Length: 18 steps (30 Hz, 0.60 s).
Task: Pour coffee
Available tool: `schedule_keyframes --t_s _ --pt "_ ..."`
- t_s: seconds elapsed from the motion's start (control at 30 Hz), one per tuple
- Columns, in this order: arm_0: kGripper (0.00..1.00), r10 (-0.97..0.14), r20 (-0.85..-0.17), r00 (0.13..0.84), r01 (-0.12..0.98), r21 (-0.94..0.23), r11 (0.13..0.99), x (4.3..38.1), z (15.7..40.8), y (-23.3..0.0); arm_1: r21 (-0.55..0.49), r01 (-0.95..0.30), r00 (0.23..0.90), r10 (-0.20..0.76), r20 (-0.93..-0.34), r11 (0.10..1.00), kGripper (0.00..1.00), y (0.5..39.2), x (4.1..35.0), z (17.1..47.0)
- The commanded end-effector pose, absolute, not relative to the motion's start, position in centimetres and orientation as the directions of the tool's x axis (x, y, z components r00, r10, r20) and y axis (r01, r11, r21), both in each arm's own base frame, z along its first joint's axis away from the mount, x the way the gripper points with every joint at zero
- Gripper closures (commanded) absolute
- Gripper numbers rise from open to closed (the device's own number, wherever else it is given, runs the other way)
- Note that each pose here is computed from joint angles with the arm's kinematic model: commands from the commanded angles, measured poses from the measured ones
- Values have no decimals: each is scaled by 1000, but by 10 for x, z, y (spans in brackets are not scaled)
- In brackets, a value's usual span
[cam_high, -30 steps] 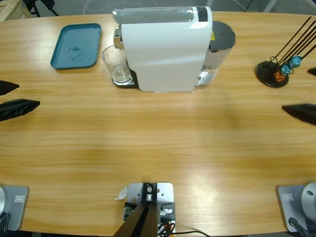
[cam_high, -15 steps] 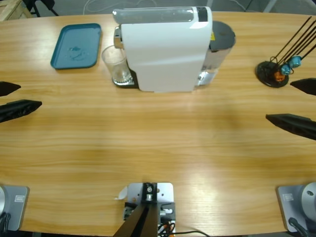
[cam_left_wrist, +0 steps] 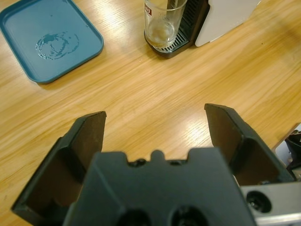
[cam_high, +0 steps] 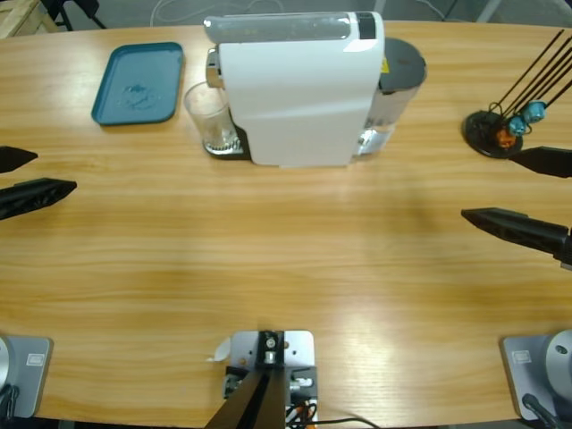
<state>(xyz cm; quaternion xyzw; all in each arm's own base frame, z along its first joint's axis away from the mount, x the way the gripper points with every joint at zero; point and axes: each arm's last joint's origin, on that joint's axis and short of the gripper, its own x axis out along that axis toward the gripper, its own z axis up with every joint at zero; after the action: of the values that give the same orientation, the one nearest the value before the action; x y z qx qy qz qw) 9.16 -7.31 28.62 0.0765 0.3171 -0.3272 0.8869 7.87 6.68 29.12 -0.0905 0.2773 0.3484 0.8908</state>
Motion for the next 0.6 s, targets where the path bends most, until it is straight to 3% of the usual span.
schedule_keyframes --t_s 0.03,0.2,0.6 --pt "101 -496 -649 577 601 -74 796 93 273 -73 5 -687 591 563 -578 727 0 63 73 281" --pt "101 -495 -642 585 597 -72 799 92 274 -71 9 -687 575 551 -604 726 0 67 78 280" --pt "101 -491 -650 580 589 -82 804 94 272 -73 11 -704 561 566 -604 710 0 68 78 280"
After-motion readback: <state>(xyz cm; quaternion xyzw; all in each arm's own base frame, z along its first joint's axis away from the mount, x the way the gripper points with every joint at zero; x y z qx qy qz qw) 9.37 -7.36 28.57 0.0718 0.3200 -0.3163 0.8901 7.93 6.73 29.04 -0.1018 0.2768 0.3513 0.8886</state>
